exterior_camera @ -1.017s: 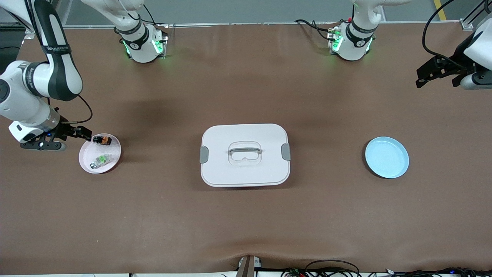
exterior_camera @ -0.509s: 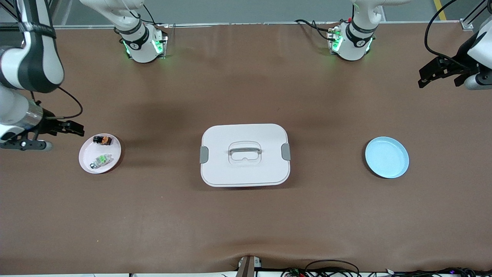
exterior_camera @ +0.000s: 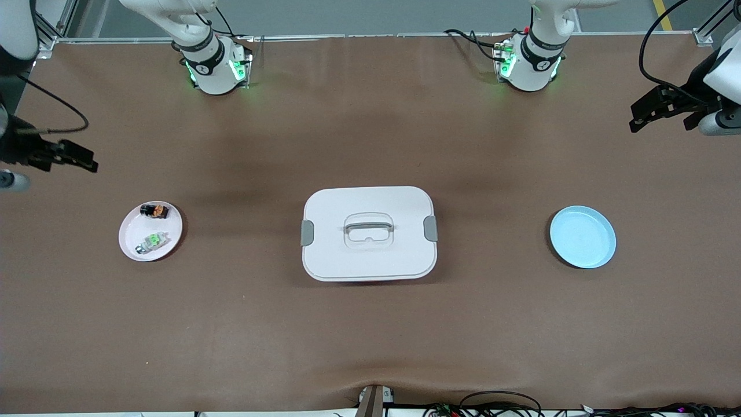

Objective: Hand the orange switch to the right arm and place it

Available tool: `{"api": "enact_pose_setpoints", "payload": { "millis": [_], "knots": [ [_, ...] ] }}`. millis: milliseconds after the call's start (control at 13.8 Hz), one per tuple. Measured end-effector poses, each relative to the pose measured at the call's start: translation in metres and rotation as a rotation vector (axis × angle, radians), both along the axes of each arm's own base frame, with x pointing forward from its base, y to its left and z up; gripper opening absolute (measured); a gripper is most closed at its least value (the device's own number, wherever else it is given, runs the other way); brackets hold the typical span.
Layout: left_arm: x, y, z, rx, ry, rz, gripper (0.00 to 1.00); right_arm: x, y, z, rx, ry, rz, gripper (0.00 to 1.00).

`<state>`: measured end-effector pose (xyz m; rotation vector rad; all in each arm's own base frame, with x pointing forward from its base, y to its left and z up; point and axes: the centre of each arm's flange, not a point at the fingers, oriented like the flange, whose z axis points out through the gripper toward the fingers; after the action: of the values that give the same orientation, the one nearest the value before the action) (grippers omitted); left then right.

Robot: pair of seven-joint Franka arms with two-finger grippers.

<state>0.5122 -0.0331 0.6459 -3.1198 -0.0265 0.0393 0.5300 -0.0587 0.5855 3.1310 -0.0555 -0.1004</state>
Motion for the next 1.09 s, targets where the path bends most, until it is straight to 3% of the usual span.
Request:
{"api": "enact_pose_setpoints", "payload": {
  "millis": [291, 654, 1090],
  "knots": [
    [0.0, 0.0, 0.0, 0.0, 0.0, 0.0, 1.0, -0.025, -0.002, 0.039, -0.001, -0.05, -0.008, 1.0],
    [0.0, 0.0, 0.0, 0.0, 0.0, 0.0, 1.0, -0.024, -0.003, 0.075, -0.007, -0.117, -0.019, 1.0],
    [0.0, 0.0, 0.0, 0.0, 0.0, 0.0, 1.0, -0.016, -0.003, 0.071, -0.005, -0.107, -0.024, 1.0]
  ]
}}
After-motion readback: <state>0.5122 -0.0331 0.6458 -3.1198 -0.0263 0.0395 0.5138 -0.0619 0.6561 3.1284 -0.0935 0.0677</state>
